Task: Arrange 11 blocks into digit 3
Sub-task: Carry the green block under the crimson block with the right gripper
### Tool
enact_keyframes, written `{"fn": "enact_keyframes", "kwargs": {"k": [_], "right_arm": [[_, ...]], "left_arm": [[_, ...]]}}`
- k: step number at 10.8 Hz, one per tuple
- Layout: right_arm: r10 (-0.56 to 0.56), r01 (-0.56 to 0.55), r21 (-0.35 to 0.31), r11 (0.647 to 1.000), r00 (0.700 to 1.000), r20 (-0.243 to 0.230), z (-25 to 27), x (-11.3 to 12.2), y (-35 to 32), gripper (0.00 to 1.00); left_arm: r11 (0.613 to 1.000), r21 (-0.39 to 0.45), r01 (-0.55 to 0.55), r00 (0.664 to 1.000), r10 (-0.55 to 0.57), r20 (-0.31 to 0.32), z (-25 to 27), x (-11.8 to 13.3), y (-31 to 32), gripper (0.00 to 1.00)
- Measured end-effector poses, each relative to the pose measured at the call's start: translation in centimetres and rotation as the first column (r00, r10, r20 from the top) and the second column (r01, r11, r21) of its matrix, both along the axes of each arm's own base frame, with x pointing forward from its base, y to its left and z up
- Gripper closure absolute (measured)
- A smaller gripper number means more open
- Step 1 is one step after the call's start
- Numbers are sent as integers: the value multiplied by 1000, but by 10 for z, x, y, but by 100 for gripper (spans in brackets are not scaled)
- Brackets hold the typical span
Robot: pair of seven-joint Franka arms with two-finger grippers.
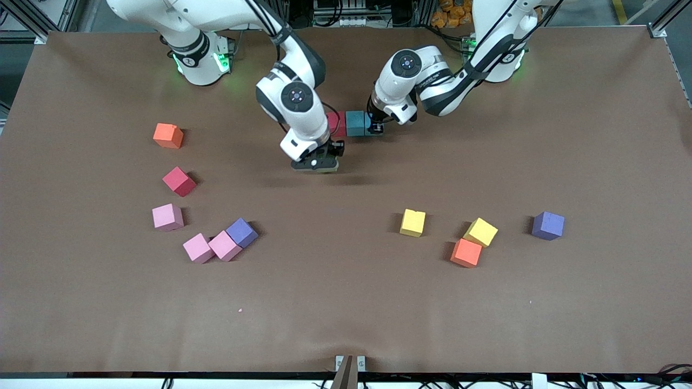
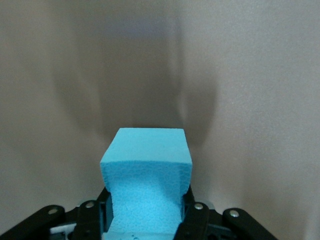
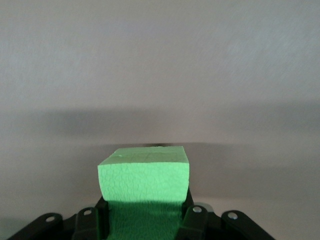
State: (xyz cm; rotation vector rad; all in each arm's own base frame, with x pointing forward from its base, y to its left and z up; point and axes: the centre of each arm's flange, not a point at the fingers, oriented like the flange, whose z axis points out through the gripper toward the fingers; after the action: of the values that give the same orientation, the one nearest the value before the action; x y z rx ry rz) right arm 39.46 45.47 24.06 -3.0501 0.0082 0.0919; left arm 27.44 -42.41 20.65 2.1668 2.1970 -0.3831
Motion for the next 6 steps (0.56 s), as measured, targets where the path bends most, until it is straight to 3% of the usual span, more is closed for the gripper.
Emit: {"fn": "enact_keyframes", "kwargs": {"k": [3, 4, 6], "right_arm": [[31, -31, 22, 999, 999, 11, -8, -26, 14, 46], [29, -30, 44, 999, 999, 29, -15, -31, 11, 46], [24, -27, 57, 998, 999, 42, -32, -41, 0, 46]], "left_arm": [[1000, -1, -1, 1000, 1, -4, -1, 0, -1, 43], [1000, -2, 0, 1000, 0, -4, -1, 0, -1, 36], [1000, -5, 8, 1000, -8, -2, 1, -4, -6, 10]]}}
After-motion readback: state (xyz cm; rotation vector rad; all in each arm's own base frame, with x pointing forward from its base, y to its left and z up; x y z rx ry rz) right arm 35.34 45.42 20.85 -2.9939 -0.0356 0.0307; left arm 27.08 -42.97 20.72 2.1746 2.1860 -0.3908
